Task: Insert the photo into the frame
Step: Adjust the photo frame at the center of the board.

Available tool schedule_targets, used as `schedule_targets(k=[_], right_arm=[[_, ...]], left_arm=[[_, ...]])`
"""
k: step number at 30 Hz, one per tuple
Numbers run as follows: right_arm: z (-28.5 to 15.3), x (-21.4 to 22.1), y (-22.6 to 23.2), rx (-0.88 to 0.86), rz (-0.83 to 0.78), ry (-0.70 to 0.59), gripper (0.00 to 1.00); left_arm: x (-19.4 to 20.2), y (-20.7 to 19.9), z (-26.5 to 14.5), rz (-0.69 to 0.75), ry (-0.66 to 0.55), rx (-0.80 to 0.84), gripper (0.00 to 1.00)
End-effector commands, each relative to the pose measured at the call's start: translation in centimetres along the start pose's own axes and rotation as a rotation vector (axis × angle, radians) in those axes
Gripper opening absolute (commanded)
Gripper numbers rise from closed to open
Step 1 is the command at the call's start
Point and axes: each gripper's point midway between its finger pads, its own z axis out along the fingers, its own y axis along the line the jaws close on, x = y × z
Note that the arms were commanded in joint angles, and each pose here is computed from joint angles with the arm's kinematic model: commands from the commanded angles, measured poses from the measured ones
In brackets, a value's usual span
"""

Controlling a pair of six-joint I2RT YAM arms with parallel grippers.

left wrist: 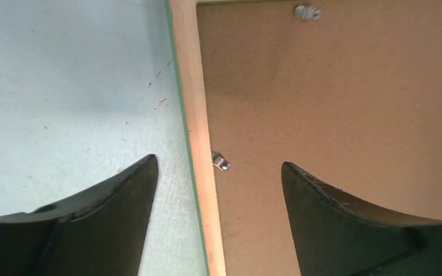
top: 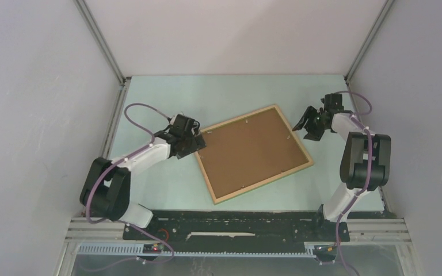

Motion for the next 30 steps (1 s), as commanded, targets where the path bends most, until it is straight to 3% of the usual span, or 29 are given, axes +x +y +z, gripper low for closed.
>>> schedule_targets(k=[1,3,6,8,10,13,17,22,30], right_arm=[[-2.8,-3.2,2.0,0.054,-0.103,-0.113,0.73],[-4.2,-3.9,2.0,0.097,-0.113,-0.147,0.77],[-6.0,-3.2,1.1,0.168,-0.071,-0.153,0.75],[-6.8,-1.4,1.5,0.153,-0.053,-0.168,0.7],[-7.0,1.9,3.3,0.081,-0.103,-0.174,0.71],[-7.6,6.7,4.2,0.045,-0.171,-0.13,0.73],[-8.7,11.0,2.6,0.007,-0.18,-0.099,0.77],[-7.9,14.4,1.3,-0.061,-0.11,-0.091,0.77],[-4.3,15.4,1.8,-0.118,-0.048,0.001,0.73]], left_arm=[[-3.7,0.1,-2.8,0.107,-0.133,-0.003,0.89],[-5.6,0.0,-3.7,0.172,-0.162,-0.028,0.95],[-7.8,-1.6,-3.7,0.268,-0.167,-0.029,0.97],[-9.4,-2.1,-2.2,0.321,-0.17,-0.079,0.97],[-11.0,-2.4,-0.3,0.355,-0.186,-0.122,0.97],[-12.2,-4.7,1.9,0.369,-0.163,-0.043,0.97],[-11.4,-7.2,4.2,0.406,-0.074,0.065,0.98],[-9.5,-7.3,5.2,0.356,-0.012,0.105,0.97],[-5.6,-5.5,6.1,0.259,0.13,0.104,0.88]])
